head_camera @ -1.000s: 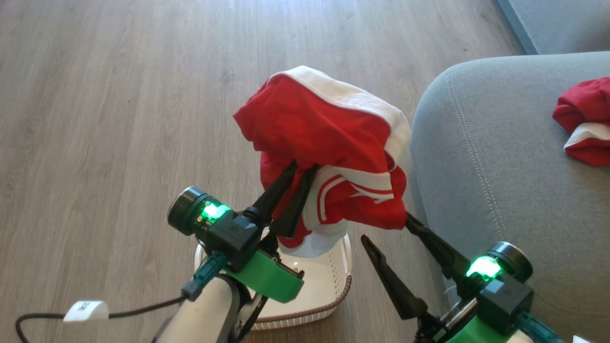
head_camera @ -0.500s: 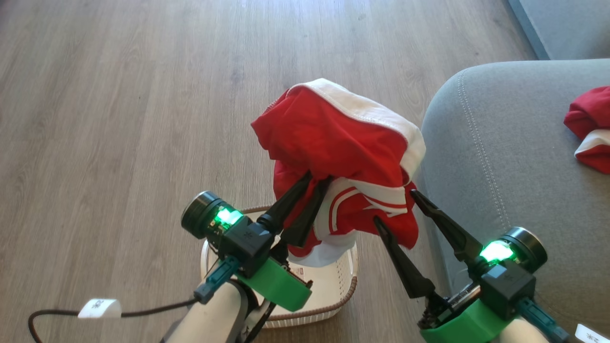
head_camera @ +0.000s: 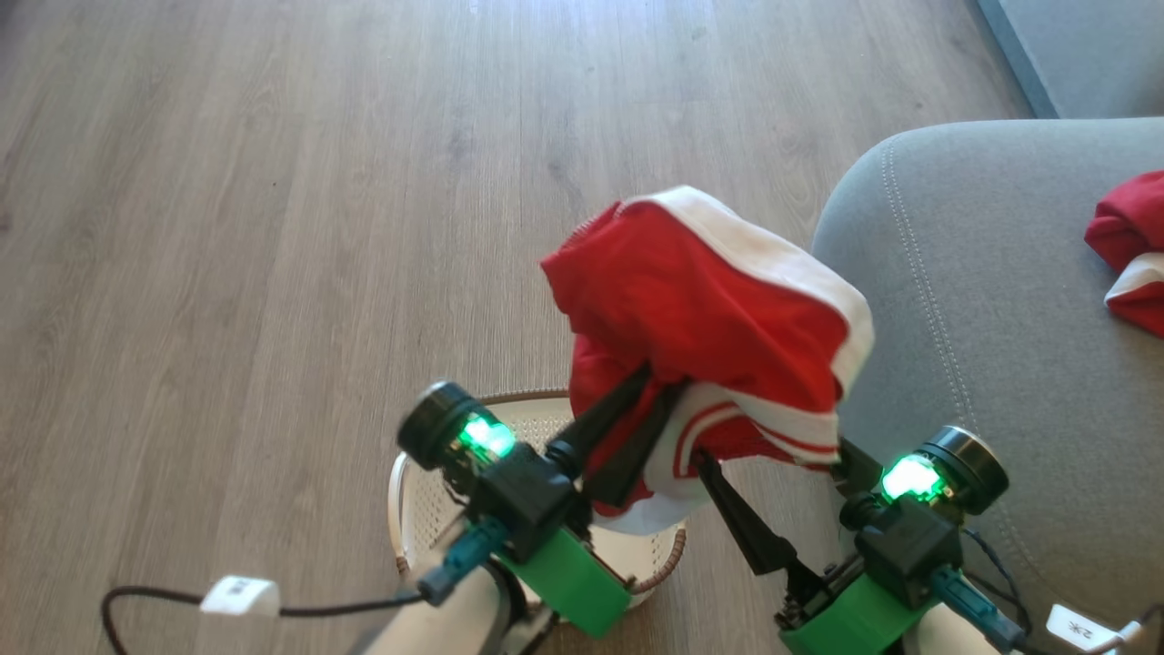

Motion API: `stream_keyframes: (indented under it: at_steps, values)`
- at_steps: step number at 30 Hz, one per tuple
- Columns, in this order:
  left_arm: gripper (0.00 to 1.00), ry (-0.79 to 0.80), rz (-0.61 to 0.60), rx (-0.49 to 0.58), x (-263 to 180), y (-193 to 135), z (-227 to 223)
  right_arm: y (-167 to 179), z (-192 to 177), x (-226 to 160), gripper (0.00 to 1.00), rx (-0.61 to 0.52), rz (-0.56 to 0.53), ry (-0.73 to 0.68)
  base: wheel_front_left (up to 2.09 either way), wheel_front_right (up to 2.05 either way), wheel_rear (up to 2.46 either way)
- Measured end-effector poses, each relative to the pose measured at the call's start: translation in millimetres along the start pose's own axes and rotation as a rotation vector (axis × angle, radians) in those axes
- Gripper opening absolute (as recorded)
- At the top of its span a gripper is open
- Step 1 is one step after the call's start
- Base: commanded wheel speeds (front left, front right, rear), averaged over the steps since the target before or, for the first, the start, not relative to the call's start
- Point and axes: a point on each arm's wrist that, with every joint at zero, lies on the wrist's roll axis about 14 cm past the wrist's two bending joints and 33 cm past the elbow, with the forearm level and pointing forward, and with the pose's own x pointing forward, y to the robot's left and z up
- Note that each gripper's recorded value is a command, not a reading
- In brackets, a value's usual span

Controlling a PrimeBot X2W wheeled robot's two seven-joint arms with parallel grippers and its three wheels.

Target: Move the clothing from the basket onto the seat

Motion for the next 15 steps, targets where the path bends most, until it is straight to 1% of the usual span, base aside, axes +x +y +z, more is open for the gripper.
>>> stream_keyframes:
  at_steps: [4,11,12,13,14,15]
  values:
    - [0.0,0.008,-0.041,-0.011,-1.1,-12.8,-2.5,0.4,-5.7,3.8,1.0,-0.009,0.01,0.015,0.0,0.0,0.0]
    - [0.0,0.019,-0.096,-0.021,-3.9,-29.6,-4.8,7.7,-4.8,11.6,1.0,-0.007,0.031,0.006,0.0,0.0,0.0]
    - [0.0,0.021,-0.099,-0.021,-4.3,-30.7,-5.3,9.1,-5.0,12.2,0.9,0.001,0.031,0.006,0.0,0.0,0.0]
    - [0.0,0.023,-0.102,-0.021,-4.7,-31.9,-5.8,9.2,-4.7,13.1,0.3,0.013,0.025,0.003,0.0,0.0,0.0]
    - [0.0,0.025,-0.103,-0.021,-5.0,-32.4,-6.1,8.2,-3.5,13.9,0.0,0.026,0.017,-0.002,0.0,0.0,0.0]
    - [0.0,0.026,-0.101,-0.021,-5.2,-32.0,-6.2,7.6,-2.7,14.4,0.0,0.035,0.012,-0.005,0.0,0.0,0.0]
